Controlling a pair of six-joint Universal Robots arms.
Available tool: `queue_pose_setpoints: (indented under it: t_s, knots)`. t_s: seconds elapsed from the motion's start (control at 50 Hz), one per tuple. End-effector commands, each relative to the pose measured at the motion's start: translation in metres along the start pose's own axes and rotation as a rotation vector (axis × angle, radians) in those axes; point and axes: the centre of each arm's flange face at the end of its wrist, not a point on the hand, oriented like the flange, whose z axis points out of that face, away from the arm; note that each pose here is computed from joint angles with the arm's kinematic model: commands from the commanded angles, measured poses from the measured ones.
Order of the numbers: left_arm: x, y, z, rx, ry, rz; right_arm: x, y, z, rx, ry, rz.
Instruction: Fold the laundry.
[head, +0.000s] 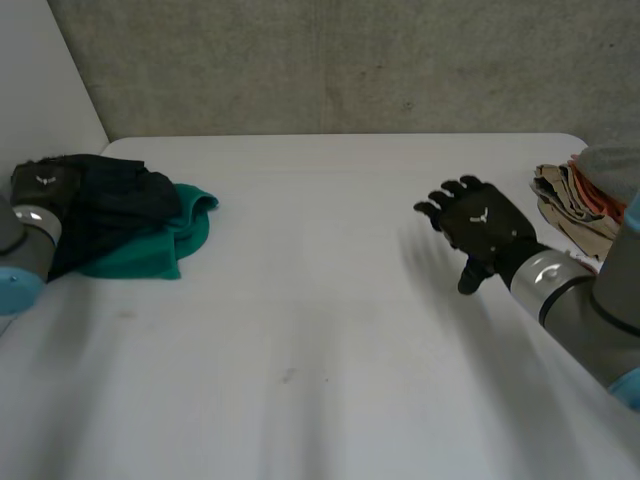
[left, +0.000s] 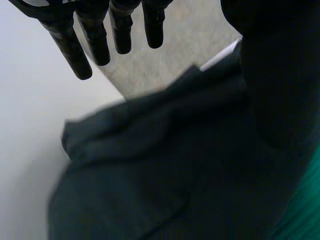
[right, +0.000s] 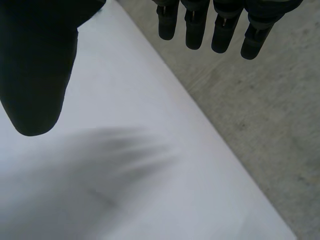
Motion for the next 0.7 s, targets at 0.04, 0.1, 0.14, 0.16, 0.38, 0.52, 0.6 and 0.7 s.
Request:
queue_pose_setpoints:
  t_s: [0.04, 0.1, 0.14, 0.16, 0.38, 0.52, 0.6, 0.7]
  knots:
    - [0.014, 0.024, 0.028, 0.089, -0.032, 0.096, 0.005, 0.013, -0.003, -0.036, 0.017, 0.017]
    - [0.023, -0.003, 0.022, 0.178, -0.046, 0.118, 0.009, 0.016, -0.003, -0.045, 0.028, 0.021]
    - [0.021, -0.039, 0.011, 0.261, -0.059, 0.114, 0.012, 0.018, -0.003, -0.046, 0.038, 0.023]
    - [0.021, -0.056, 0.004, 0.302, -0.063, 0.11, 0.013, 0.018, -0.003, -0.046, 0.04, 0.023]
    - [0.062, -0.212, -0.148, 0.701, 0.147, -0.194, 0.022, 0.017, -0.004, -0.043, 0.079, 0.019]
    - [0.109, -0.209, -0.207, 0.686, 0.343, -0.279, 0.036, 0.016, -0.007, -0.045, 0.135, 0.025]
    - [0.165, -0.172, -0.232, 0.573, 0.501, -0.249, 0.041, 0.016, -0.007, -0.041, 0.15, 0.023]
    - [0.226, -0.103, -0.249, 0.369, 0.66, -0.145, 0.049, 0.018, -0.007, -0.048, 0.177, 0.024]
